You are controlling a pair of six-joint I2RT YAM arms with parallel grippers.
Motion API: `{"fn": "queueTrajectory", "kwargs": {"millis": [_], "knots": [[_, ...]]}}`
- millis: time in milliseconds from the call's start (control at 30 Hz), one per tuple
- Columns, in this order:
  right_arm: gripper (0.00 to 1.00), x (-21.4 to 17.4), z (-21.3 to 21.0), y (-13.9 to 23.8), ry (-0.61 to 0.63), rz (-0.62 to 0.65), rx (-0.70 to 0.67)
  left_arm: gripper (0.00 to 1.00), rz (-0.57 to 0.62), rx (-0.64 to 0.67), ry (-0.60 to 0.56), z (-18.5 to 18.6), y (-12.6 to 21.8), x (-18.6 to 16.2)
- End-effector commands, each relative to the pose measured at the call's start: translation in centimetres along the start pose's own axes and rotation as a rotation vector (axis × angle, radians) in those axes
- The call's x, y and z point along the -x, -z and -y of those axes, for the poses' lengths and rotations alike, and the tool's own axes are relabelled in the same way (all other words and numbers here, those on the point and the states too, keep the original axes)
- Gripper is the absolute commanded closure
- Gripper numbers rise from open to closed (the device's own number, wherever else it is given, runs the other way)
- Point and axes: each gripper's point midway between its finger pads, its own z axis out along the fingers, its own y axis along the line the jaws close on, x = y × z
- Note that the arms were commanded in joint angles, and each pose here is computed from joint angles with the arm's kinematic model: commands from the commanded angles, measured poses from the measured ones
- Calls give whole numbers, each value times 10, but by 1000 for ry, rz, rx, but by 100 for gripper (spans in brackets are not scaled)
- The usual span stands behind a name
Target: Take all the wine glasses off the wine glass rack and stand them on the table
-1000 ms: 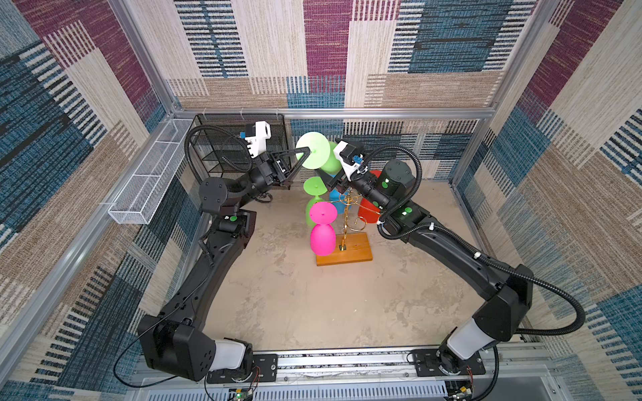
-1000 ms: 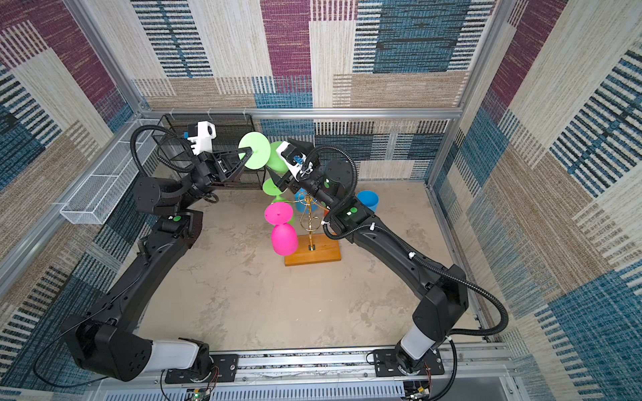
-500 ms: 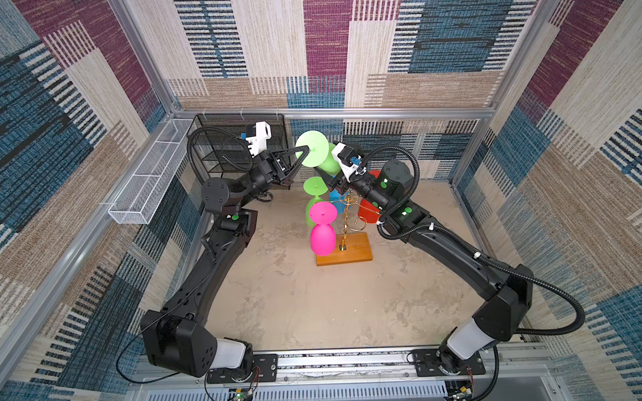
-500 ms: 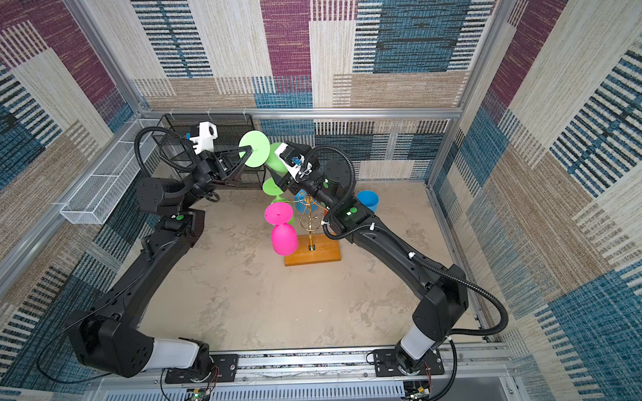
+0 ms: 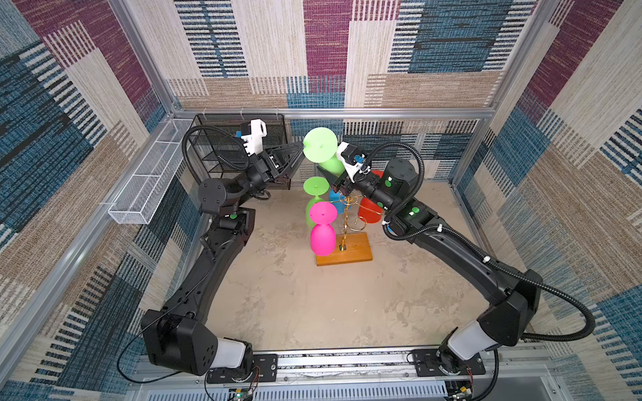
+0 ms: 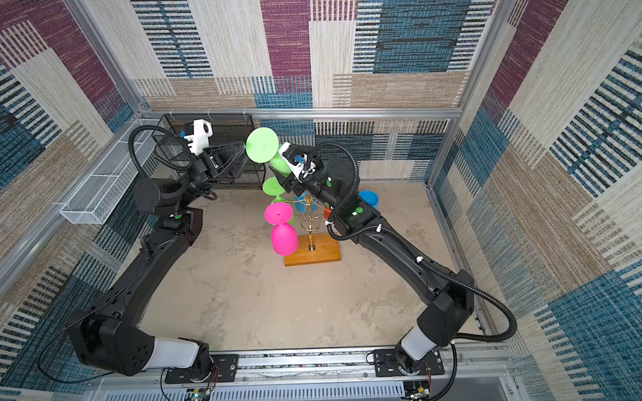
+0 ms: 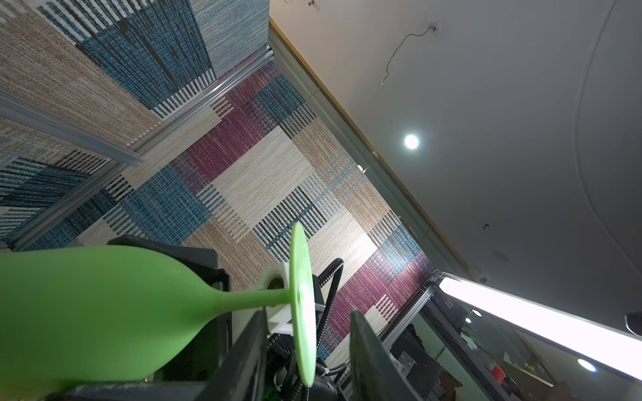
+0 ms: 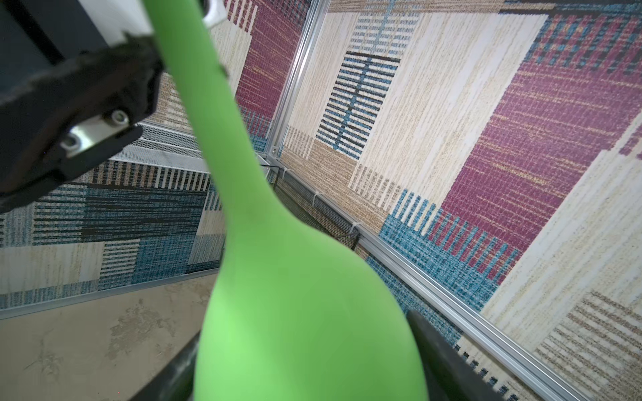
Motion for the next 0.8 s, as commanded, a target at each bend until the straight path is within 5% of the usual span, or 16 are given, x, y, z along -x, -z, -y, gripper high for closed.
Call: {"fn": "queueTrajectory", "kwargs": {"millis": [0,333,533,767], "knots": [[41,5,9,9,-48,-56,-22,59,-6,26,-145,4,7,3],[49,5,13,43,-185,-303,0,53,107,504,-814,-61,49,25],[51,1,10,58,-241,-400,9,52,-3,525,-1256,-62,36,22],[53,-13,-1,60,-281,-473,48,50,-112,438,-1624,-63,22,7]]}}
